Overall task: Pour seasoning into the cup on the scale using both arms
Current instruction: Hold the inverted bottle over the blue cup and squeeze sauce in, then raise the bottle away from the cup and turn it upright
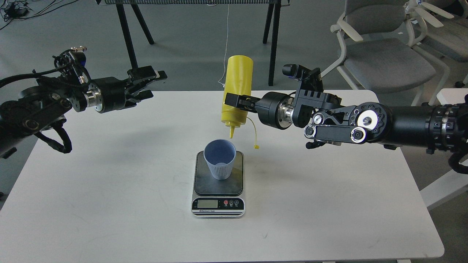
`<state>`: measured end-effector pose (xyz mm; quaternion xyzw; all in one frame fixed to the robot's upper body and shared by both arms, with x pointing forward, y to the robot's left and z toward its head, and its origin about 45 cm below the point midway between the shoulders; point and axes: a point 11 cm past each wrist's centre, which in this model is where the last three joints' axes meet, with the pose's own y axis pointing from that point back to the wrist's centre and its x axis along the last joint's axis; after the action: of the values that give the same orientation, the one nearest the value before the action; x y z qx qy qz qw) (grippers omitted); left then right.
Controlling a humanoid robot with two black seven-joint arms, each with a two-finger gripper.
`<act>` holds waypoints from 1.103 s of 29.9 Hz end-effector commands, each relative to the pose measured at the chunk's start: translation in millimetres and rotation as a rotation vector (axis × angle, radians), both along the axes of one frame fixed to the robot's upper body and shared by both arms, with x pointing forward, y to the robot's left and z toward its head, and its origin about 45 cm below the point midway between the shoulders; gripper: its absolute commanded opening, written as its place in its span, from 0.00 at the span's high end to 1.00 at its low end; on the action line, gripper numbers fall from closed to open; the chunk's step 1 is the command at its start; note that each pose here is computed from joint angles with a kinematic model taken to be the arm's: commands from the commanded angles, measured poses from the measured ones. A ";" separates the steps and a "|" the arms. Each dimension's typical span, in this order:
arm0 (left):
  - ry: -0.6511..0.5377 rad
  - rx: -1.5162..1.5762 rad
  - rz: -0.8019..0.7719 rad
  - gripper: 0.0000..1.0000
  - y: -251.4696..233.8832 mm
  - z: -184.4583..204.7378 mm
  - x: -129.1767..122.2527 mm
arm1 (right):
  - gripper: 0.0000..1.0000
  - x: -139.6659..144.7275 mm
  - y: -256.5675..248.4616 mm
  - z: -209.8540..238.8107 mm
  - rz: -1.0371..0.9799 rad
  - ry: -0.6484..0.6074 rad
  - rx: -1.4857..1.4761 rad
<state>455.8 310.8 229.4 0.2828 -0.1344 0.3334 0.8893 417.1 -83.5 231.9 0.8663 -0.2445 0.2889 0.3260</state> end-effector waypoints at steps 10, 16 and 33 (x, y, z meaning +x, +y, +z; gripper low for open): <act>0.010 0.002 0.004 0.01 2.2 -4.6 -2.5 | 0.94 -8.0 2.6 -21.0 -0.005 0.040 0.002; 0.010 0.002 0.004 0.01 2.2 -4.6 -2.5 | 0.94 -6.7 -1.1 -25.9 -0.022 0.046 0.003; 0.013 0.003 0.004 0.01 2.6 -6.4 -3.4 | 0.95 -10.0 1.5 -36.7 -0.044 0.066 0.022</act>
<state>452.6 313.6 223.5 0.2862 -0.1285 0.3337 0.8890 407.5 -81.6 196.5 0.8731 -0.2515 0.2537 0.3318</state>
